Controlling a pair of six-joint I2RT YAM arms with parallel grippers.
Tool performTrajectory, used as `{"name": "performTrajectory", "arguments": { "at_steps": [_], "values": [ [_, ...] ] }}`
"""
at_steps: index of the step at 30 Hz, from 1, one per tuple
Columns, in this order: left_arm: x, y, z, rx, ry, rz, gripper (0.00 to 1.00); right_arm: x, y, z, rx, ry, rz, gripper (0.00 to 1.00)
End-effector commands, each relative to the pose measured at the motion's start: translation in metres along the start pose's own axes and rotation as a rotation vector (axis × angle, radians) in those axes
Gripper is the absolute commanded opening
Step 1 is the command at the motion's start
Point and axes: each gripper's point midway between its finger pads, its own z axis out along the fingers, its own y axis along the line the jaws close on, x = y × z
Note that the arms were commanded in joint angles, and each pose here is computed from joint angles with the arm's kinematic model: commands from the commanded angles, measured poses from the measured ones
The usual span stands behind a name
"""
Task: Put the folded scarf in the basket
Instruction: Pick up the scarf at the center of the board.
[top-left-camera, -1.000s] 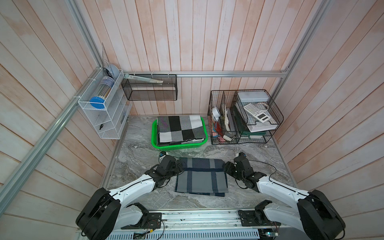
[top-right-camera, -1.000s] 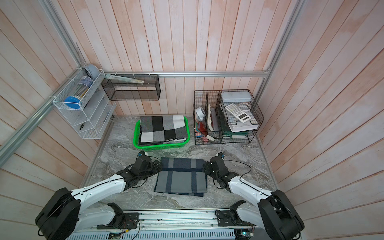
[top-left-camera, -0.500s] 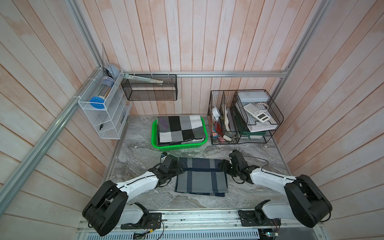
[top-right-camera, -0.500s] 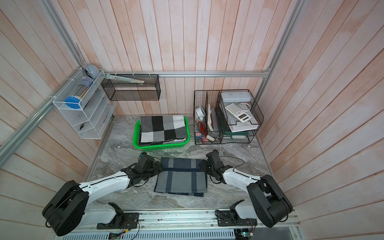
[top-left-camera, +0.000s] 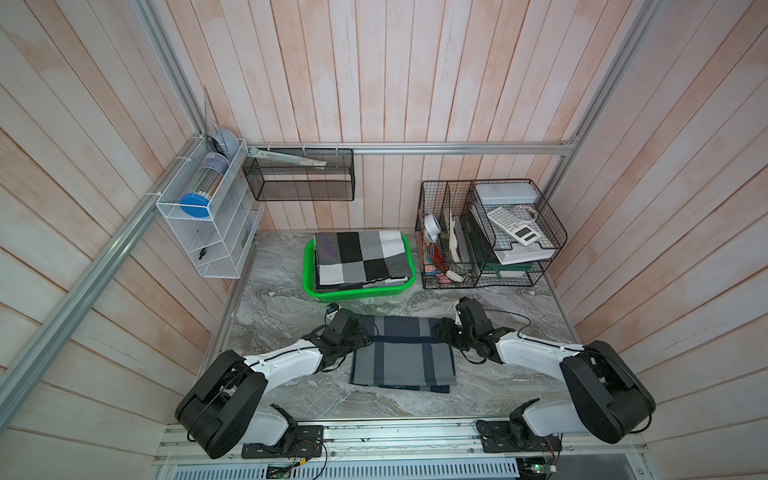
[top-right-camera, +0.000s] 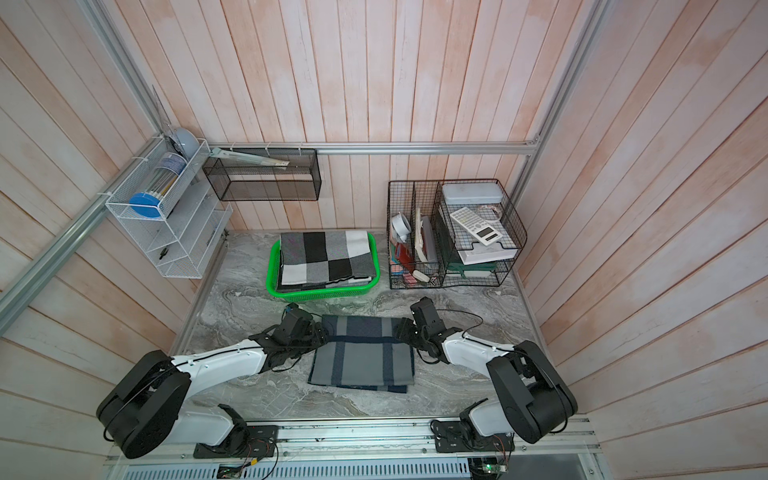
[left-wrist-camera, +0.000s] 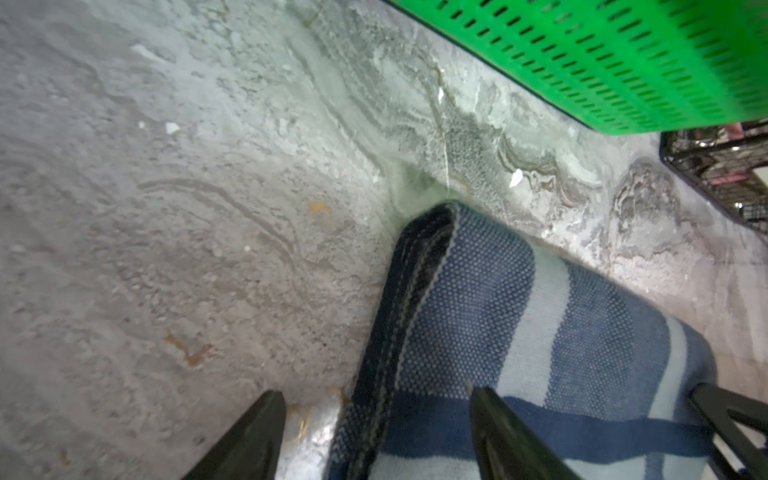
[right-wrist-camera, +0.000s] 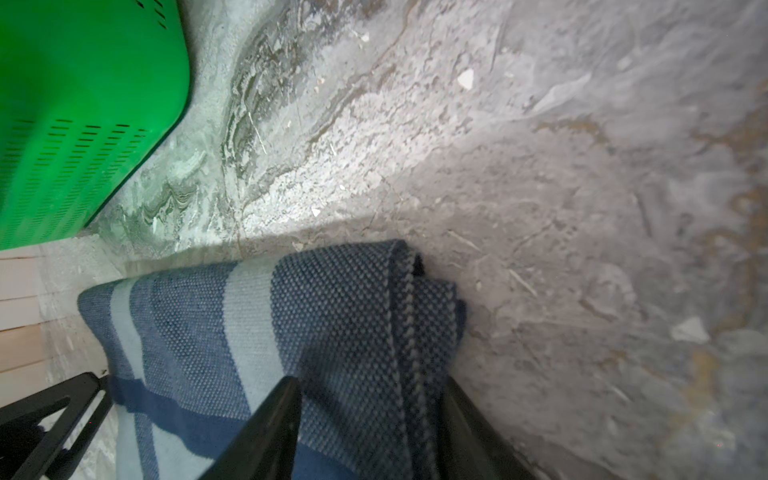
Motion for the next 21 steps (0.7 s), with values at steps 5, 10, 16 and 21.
{"name": "performTrajectory", "arguments": {
  "at_steps": [5, 10, 16, 21],
  "values": [
    [0.01, -0.011, 0.005, 0.043, 0.045, 0.019, 0.62, 0.015, -0.009, 0.003, 0.003, 0.052, 0.005, 0.47],
    [0.011, -0.023, 0.004, 0.105, 0.047, 0.023, 0.33, 0.015, -0.005, 0.002, -0.012, 0.055, -0.003, 0.32],
    [0.006, -0.038, -0.006, 0.195, 0.018, 0.011, 0.0, 0.009, 0.004, -0.009, -0.055, 0.016, -0.03, 0.07],
    [-0.009, -0.048, -0.033, 0.308, -0.09, -0.01, 0.0, -0.001, 0.019, -0.029, -0.139, -0.067, -0.071, 0.0]
  ]
}}
